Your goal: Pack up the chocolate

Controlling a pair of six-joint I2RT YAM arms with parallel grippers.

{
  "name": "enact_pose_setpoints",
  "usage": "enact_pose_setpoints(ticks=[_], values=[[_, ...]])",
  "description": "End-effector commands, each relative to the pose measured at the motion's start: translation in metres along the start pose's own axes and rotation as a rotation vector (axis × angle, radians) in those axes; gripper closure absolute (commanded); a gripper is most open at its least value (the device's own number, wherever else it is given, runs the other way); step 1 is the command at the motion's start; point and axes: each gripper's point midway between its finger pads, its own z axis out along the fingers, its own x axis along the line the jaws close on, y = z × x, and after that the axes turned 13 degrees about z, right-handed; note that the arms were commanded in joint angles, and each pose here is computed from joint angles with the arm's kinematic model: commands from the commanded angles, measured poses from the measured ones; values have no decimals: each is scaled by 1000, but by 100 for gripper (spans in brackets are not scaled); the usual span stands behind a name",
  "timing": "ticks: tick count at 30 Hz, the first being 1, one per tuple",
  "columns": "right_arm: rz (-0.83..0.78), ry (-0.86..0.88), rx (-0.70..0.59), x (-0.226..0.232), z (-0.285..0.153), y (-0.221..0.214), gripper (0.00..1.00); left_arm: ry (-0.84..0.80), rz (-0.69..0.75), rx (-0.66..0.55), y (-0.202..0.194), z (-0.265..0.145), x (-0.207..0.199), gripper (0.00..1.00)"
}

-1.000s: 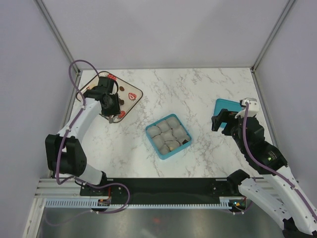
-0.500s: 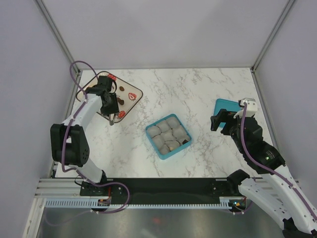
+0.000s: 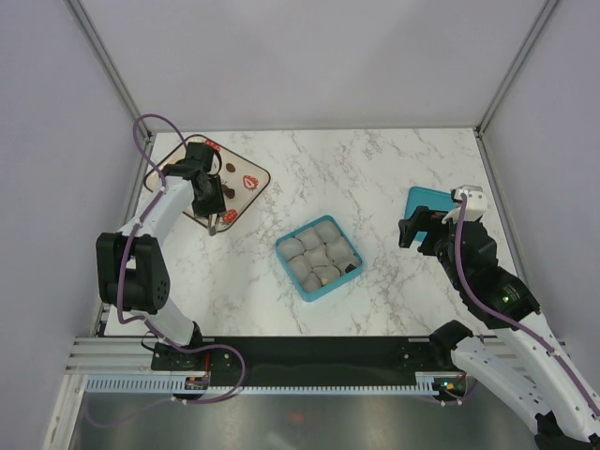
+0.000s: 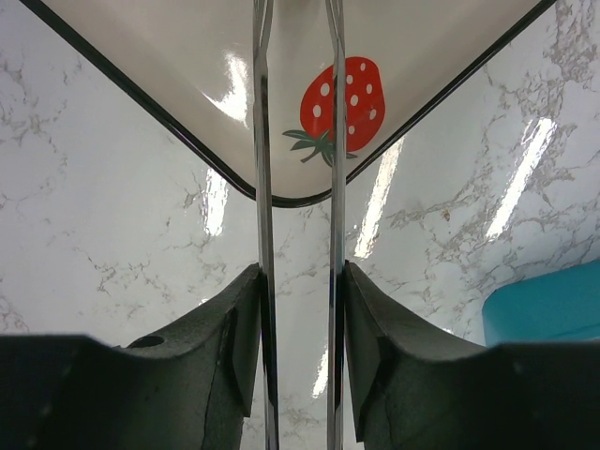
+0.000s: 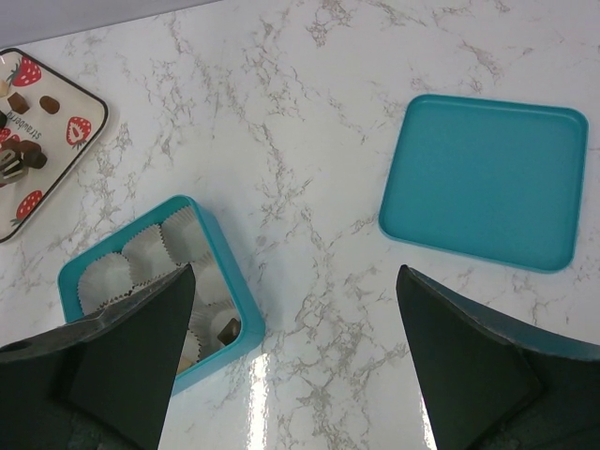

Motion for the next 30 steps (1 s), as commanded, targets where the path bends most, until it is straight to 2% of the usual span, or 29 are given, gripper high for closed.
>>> enact_pose_setpoints(ticks=[1, 14, 17, 24, 30], values=[[14, 27, -29, 7, -1, 8, 3, 10, 4, -57, 19, -7, 3, 56], [33, 47, -18, 10, -5, 7, 3, -11, 13, -144, 23, -56, 6, 62], [38, 49, -14, 10, -5, 6, 3, -73, 39, -148, 18, -70, -5, 63], [28, 39, -15, 7, -4, 4, 3, -282, 215, -169, -6, -108, -72, 63], [31, 39, -15, 7, -4, 4, 3, -428, 376, -109, -55, -130, -133, 64]])
